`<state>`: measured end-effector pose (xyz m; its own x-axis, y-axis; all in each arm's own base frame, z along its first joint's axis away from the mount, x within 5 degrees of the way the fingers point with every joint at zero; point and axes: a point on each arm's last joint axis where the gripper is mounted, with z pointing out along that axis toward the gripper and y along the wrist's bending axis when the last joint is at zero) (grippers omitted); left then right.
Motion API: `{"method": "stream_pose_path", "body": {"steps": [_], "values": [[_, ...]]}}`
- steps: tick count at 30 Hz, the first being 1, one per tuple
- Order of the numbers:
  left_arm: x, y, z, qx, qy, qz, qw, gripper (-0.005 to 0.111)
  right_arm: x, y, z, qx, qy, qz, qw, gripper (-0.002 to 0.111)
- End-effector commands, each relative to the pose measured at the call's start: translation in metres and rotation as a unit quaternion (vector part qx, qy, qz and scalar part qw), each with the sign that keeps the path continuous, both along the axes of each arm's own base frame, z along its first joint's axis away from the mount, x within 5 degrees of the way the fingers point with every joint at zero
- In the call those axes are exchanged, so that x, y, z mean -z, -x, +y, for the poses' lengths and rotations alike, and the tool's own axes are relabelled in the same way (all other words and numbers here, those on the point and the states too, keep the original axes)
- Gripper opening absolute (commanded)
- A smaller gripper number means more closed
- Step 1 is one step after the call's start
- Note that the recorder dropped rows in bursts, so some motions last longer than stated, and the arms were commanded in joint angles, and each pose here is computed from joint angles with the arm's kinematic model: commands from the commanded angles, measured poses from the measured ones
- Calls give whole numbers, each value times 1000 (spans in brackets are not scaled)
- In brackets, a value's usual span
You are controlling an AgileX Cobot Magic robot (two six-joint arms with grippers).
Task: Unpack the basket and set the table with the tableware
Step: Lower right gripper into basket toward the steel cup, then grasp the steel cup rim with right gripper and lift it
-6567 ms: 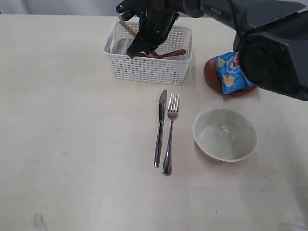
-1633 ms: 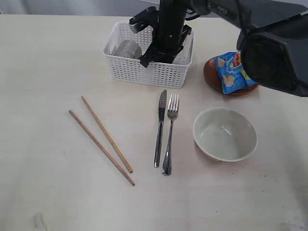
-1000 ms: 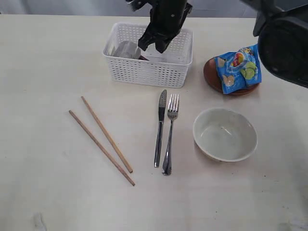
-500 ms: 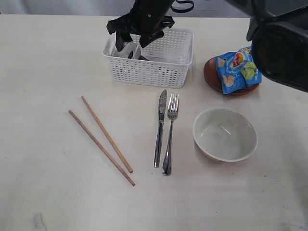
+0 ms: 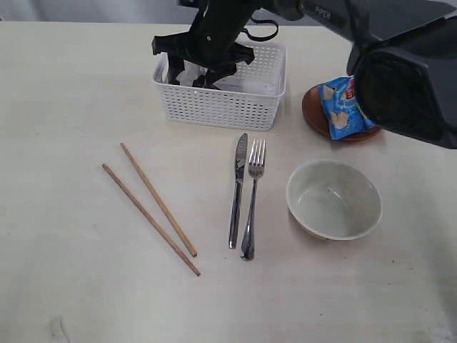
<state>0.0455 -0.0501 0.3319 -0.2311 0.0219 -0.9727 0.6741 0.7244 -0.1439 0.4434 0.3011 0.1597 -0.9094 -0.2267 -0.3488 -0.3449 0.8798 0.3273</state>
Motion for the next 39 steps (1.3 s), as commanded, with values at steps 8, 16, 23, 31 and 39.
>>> {"method": "stream_pose_path", "body": {"steps": [8,16,23,31,39], "values": [[0,2,0,1,5,5,1000,0,26,0,2,14,11,29,999,68],[0,2,0,1,5,5,1000,0,39,3,0,-23,38,40,998,73],[0,2,0,1,5,5,1000,0,39,4,-2,-37,52,38,997,91],[0,2,0,1,5,5,1000,0,37,1,0,-52,43,11,998,34],[0,2,0,1,5,5,1000,0,5,2,-1,-101,42,-33,993,0]]}}
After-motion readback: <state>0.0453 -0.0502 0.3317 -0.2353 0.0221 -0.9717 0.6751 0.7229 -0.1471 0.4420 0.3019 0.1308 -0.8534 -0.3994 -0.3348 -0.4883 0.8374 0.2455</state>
